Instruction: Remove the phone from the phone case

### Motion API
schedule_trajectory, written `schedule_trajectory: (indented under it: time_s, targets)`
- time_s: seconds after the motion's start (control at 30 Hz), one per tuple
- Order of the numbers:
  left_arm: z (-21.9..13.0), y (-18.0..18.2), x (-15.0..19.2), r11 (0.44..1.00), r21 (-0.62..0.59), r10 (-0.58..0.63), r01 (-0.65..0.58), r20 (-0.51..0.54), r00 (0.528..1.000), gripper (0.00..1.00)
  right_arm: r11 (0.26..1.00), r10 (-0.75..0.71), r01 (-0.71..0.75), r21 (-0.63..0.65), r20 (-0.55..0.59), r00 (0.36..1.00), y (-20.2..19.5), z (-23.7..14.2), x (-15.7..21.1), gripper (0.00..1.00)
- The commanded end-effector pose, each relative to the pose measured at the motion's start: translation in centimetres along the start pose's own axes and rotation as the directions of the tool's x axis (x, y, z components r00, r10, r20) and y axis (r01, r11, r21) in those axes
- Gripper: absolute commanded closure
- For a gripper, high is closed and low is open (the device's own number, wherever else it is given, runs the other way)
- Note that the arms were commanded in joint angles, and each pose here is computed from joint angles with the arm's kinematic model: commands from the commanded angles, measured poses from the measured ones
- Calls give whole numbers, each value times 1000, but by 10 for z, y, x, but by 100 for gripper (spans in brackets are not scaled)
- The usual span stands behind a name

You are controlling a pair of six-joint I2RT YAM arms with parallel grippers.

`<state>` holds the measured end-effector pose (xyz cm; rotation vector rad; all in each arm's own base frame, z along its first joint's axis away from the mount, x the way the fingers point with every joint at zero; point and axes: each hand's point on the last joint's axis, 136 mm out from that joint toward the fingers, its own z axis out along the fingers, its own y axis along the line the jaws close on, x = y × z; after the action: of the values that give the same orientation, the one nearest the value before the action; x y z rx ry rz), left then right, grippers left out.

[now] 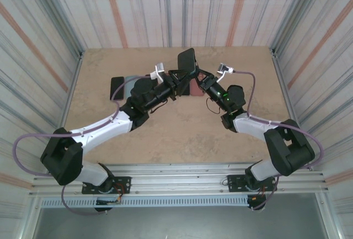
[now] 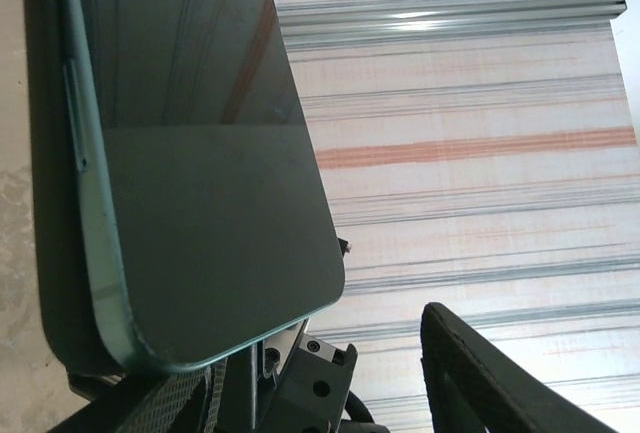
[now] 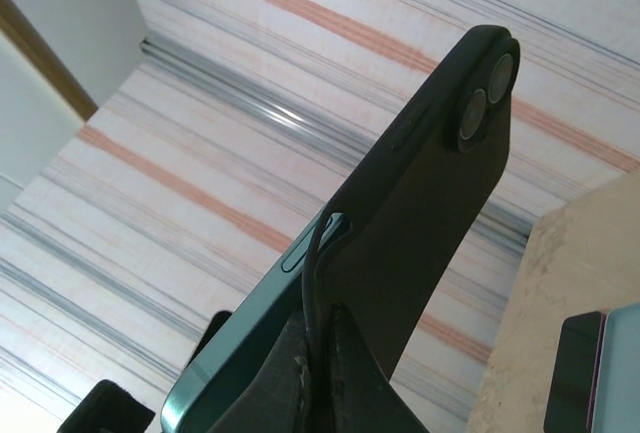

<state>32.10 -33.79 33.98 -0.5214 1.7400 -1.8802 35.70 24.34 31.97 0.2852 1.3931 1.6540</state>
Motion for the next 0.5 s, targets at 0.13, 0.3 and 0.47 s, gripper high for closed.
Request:
schedule_trajectory:
  time_s: [0.13, 0.3, 0.47]
  targets:
    - [2, -2, -11, 999, 39, -25, 21, 83, 996, 47, 986, -103, 108, -128, 48, 994, 33, -4, -2, 100]
    - [4, -1, -10, 997, 56, -48, 43, 96, 994, 53, 977, -165, 171, -130, 59, 985, 37, -7, 0, 100]
    - [5, -9, -9, 996, 80, -49, 41, 105, 993, 60, 970, -193, 199, -140, 58, 980, 42, -9, 1, 100]
